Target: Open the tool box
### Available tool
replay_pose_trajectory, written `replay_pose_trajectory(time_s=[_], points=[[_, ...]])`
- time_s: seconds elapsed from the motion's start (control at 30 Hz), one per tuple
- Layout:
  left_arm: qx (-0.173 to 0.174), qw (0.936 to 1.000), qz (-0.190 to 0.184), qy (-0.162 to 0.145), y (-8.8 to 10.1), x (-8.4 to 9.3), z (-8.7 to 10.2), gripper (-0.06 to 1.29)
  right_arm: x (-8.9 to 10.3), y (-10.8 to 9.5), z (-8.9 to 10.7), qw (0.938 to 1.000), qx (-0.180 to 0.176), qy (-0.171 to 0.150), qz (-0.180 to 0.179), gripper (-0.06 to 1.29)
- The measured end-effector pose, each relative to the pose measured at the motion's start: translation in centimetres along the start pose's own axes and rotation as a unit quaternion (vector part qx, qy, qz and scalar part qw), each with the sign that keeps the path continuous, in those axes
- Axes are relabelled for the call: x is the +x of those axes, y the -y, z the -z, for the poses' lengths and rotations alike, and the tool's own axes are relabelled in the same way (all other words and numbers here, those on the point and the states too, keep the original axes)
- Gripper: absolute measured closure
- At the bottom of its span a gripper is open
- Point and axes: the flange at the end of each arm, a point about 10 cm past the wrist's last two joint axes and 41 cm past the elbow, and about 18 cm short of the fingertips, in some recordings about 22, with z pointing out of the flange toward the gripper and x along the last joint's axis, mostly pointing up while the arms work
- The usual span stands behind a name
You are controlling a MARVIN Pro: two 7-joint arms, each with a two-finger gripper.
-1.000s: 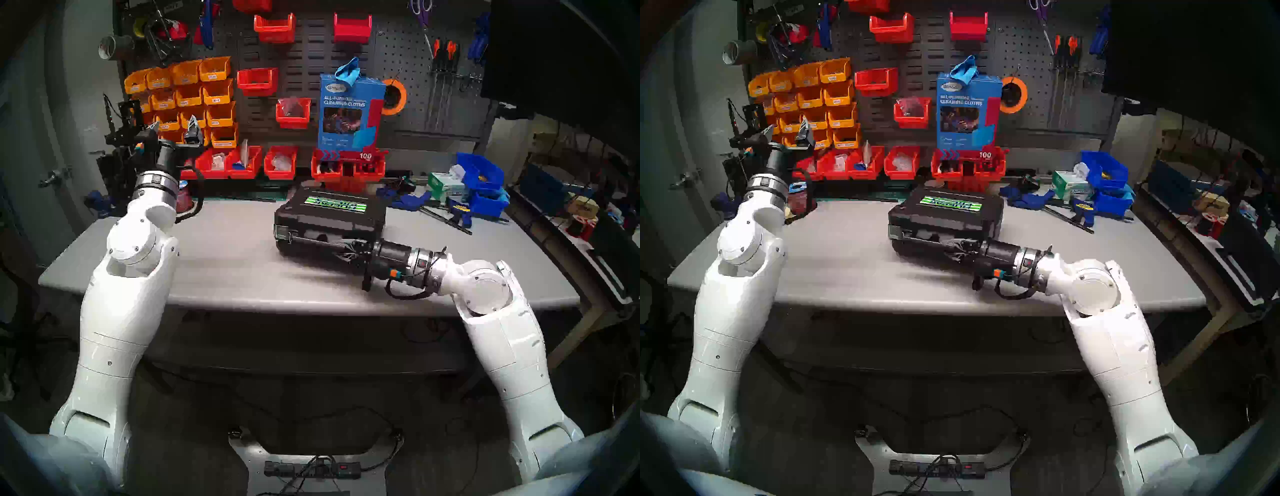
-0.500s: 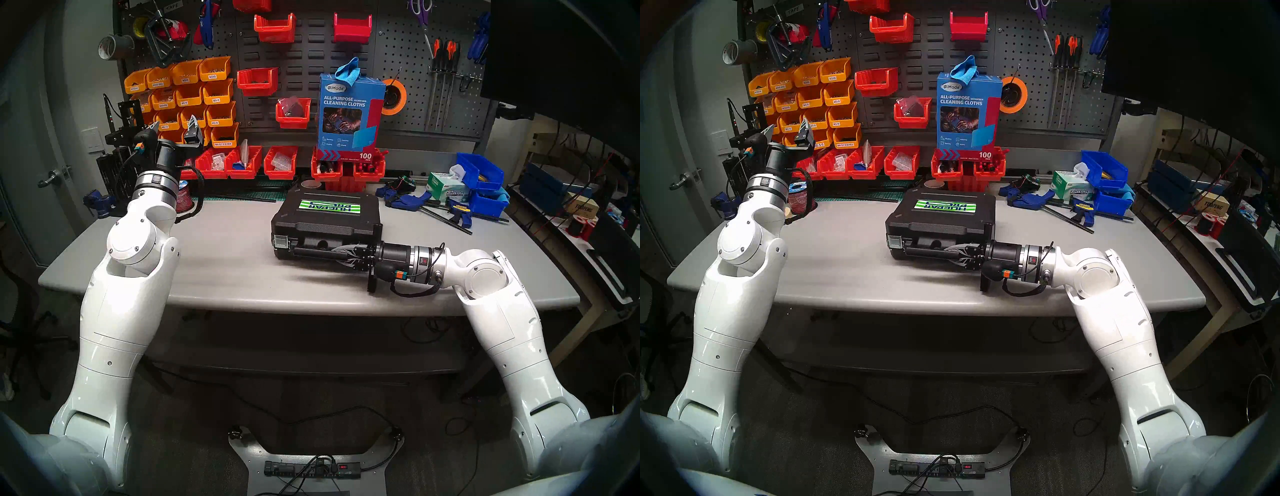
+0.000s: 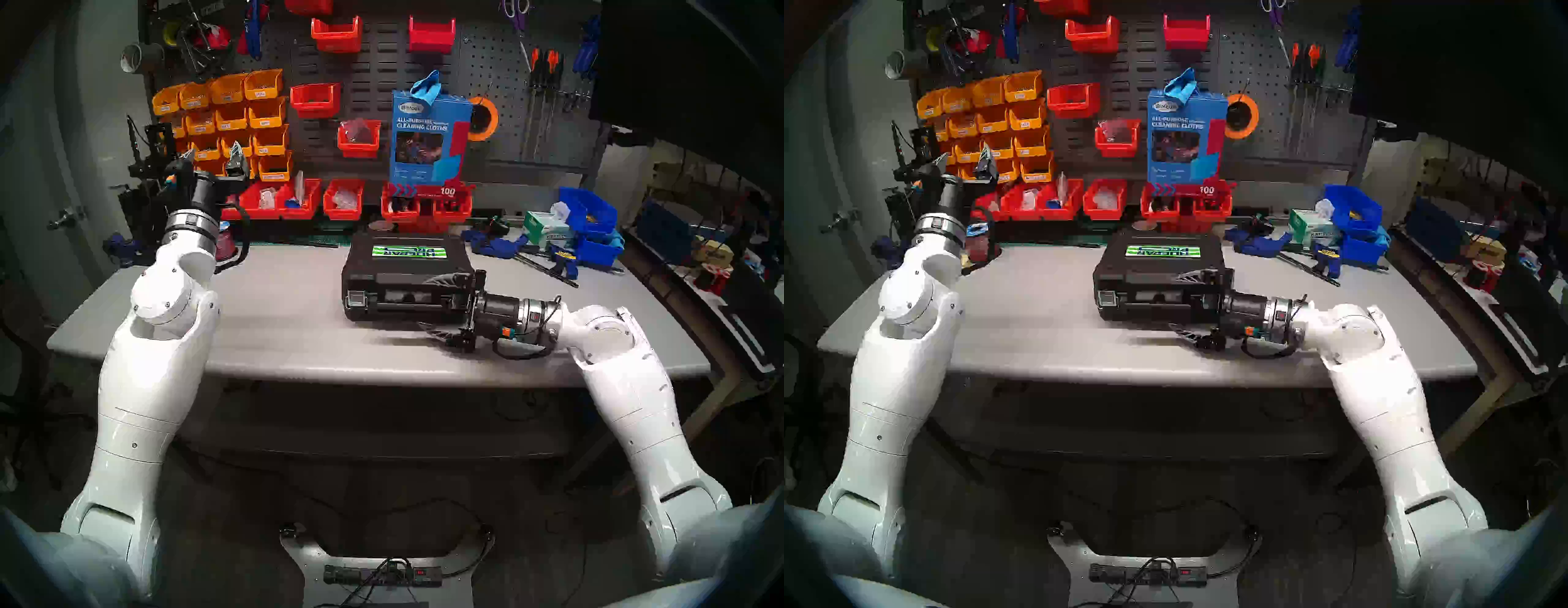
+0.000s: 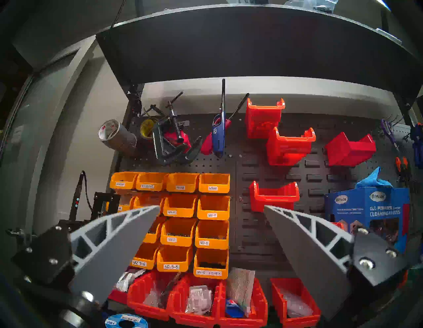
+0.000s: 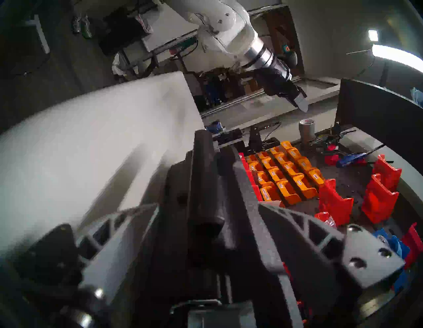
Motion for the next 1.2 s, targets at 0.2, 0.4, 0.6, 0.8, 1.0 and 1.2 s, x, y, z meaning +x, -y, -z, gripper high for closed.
replay_pose_trajectory(time_s=[0.2,0.4,0.6,0.8,1.0,1.2], points=[[0.000,1.0000,0.000,0.000,0.0,0.0,0.0,0.00,0.1,-0.3,0.1,1.0000,-0.002,0.002,-0.003,-0.01],[0.000,1.0000,0.000,0.000,0.0,0.0,0.0,0.00,0.8,-1.8,0.7,0.9997,-0.024,0.002,0.003,-0.01],[0.000,1.0000,0.000,0.000,0.0,0.0,0.0,0.00,1.4,-4.4,2.4,0.9984,-0.054,0.015,0.007,-0.01],[0.000,1.0000,0.000,0.000,0.0,0.0,0.0,0.00,1.6,-6.2,5.5,0.9965,-0.072,0.042,0.007,-0.01],[0.000,1.0000,0.000,0.000,0.0,0.0,0.0,0.00,1.9,-6.5,8.0,0.9944,-0.082,0.067,-0.002,-0.01],[0.000,1.0000,0.000,0.000,0.0,0.0,0.0,0.00,2.3,-5.5,8.9,0.9934,-0.081,0.079,-0.018,-0.01]])
